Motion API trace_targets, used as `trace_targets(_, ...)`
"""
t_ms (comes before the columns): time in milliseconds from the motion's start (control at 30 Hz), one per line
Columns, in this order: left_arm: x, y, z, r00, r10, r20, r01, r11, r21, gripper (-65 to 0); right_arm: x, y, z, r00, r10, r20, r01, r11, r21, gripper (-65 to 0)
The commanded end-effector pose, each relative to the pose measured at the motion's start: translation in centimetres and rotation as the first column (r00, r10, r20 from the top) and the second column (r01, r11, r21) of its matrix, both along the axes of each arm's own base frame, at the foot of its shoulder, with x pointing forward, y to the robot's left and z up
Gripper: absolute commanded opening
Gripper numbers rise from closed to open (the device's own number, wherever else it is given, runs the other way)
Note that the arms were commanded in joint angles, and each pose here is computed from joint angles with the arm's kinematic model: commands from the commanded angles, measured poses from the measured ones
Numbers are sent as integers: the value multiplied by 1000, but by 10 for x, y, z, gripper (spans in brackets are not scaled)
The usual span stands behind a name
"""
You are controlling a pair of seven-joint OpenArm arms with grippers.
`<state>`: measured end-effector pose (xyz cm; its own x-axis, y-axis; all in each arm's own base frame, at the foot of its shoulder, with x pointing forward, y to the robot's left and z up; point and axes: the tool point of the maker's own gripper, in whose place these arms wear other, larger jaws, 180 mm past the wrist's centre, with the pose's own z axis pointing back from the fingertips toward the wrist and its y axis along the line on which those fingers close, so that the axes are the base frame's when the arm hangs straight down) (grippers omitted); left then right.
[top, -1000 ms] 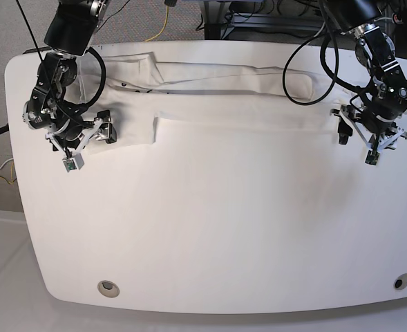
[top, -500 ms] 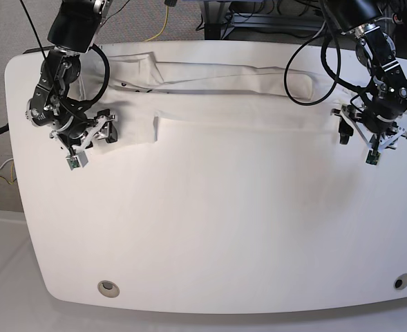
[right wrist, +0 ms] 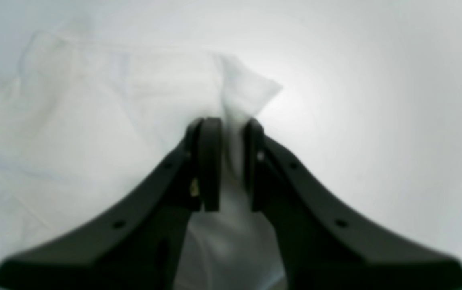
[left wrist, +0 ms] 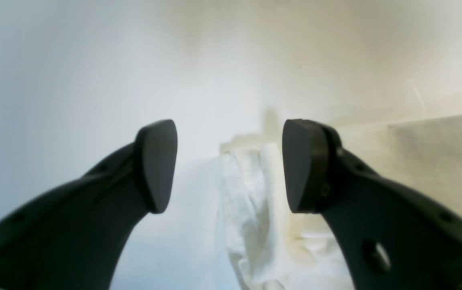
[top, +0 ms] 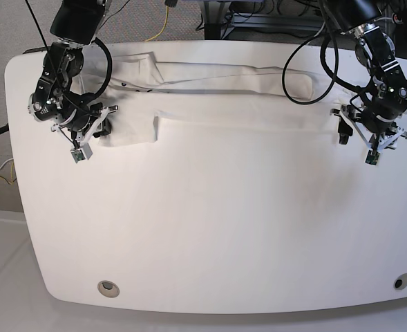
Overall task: Fold the T-shirt properly
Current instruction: 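Lower the right gripper and pinch the shirt end near it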
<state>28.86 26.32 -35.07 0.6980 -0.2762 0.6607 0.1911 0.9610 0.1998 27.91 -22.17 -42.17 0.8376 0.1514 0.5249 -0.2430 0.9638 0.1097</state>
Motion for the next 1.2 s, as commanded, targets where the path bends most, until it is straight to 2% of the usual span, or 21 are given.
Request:
trace_targets(0, 8, 2, 14, 999, -6, 49, 5, 1000, 10, -257, 9, -7, 20, 999, 16, 46, -14, 999, -46, -556)
trace_targets(300, 8, 2, 14, 999, -6, 49, 5, 1000, 10, -257, 14, -12, 63, 994, 57, 95, -41, 985, -165, -554)
trace_targets(467, 8, 1, 14, 999, -7, 48, 7, 1000, 11, -257, 10, -14, 74, 994, 66, 85, -47, 977, -207, -556)
trace_targets(700, 8, 3, 14, 999, -9, 48, 8, 1000, 14, -257, 6, -6, 84, 993, 71, 91, -49, 974, -223, -556)
trace_targets(867, 8, 3, 14, 999, -9, 48, 8, 1000, 14, -257, 1, -6, 77, 995, 67, 70, -50, 974, -221, -549)
trace_targets(900, 7, 3, 13, 999, -9, 45, 8, 1000, 14, -257, 7, -7, 67, 996, 45, 71, -32, 984, -178, -310)
trace_targets(933, 7, 3, 13, 999, -9, 45, 8, 1000, 14, -257, 8, -6, 64, 997, 43, 71, -30, 985, -167, -258)
trace_targets(967, 7, 3, 13, 999, -9, 45, 8, 1000, 14, -257, 9, -5, 61, 996, 41, 76, -28, 988, -154, -175)
trace_targets(1067, 7, 2, 13, 999, -9, 45, 8, 1000, 13, -257, 12, -4, 52, 996, 35, 85, -24, 992, -122, -52)
trace_targets(1167, 7, 2, 13, 999, -9, 45, 8, 1000, 13, -257, 15, -2, 45, 995, 27, 91, -19, 996, -91, -72)
